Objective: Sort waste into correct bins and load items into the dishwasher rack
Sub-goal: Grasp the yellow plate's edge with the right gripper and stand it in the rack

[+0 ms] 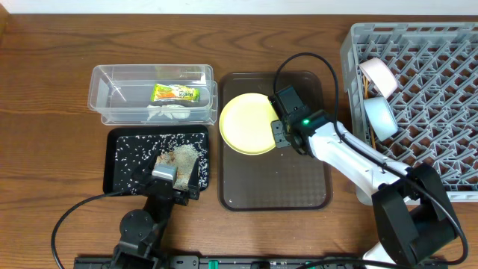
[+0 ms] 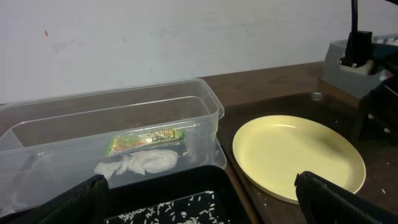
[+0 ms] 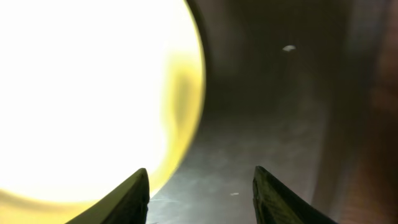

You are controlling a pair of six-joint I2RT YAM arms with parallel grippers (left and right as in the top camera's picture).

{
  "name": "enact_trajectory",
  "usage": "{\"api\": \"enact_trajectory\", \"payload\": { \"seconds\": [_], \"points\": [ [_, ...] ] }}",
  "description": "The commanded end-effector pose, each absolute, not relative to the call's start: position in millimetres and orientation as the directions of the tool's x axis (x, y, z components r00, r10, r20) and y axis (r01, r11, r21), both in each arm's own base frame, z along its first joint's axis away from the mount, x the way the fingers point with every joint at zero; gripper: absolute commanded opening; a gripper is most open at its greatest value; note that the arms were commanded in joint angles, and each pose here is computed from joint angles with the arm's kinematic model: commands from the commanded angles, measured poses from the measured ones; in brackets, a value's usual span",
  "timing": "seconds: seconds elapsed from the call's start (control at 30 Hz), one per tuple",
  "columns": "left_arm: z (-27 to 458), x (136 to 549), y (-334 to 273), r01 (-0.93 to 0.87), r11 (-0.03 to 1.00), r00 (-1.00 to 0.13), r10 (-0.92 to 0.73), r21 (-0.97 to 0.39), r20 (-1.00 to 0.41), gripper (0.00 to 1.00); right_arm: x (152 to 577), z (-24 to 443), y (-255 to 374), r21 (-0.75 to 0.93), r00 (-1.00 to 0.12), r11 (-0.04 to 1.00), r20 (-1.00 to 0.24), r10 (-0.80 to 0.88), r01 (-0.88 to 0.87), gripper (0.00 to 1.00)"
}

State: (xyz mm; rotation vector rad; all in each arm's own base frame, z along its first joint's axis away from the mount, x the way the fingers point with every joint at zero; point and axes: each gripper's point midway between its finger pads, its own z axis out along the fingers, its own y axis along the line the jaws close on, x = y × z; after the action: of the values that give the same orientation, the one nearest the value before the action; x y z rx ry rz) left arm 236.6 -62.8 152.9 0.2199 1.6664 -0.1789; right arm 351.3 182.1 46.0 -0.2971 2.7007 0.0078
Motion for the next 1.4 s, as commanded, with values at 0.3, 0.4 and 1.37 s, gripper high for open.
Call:
{"api": "enact_trajectory", "payload": {
  "seconds": [0.3,0.4,1.37],
  "points": [
    [136.4,236.4,-60.4,0.239,0.971,-0.147,0.053,0.016,-0.988,0.97,333.1,-6.5,172.1,0.005,-0.955,1.0,-0.296,0.025,0.025,0.2],
    [136.3,236.4,-60.4,0.239,0.971,-0.147,0.053,0.016,-0.988,0.97,332.8,-3.2,171.8,0.006,-0.954,1.0,-0.297,0.025,0.024,0.01],
    [136.3,236.4,-60.4,0.239,0.971,-0.147,0.053,0.016,-0.988,0.97,336.6,346.8,-124.1,-0.56,-0.532,0.476,-0.821,-0.207,0.678,0.01]
  ]
}}
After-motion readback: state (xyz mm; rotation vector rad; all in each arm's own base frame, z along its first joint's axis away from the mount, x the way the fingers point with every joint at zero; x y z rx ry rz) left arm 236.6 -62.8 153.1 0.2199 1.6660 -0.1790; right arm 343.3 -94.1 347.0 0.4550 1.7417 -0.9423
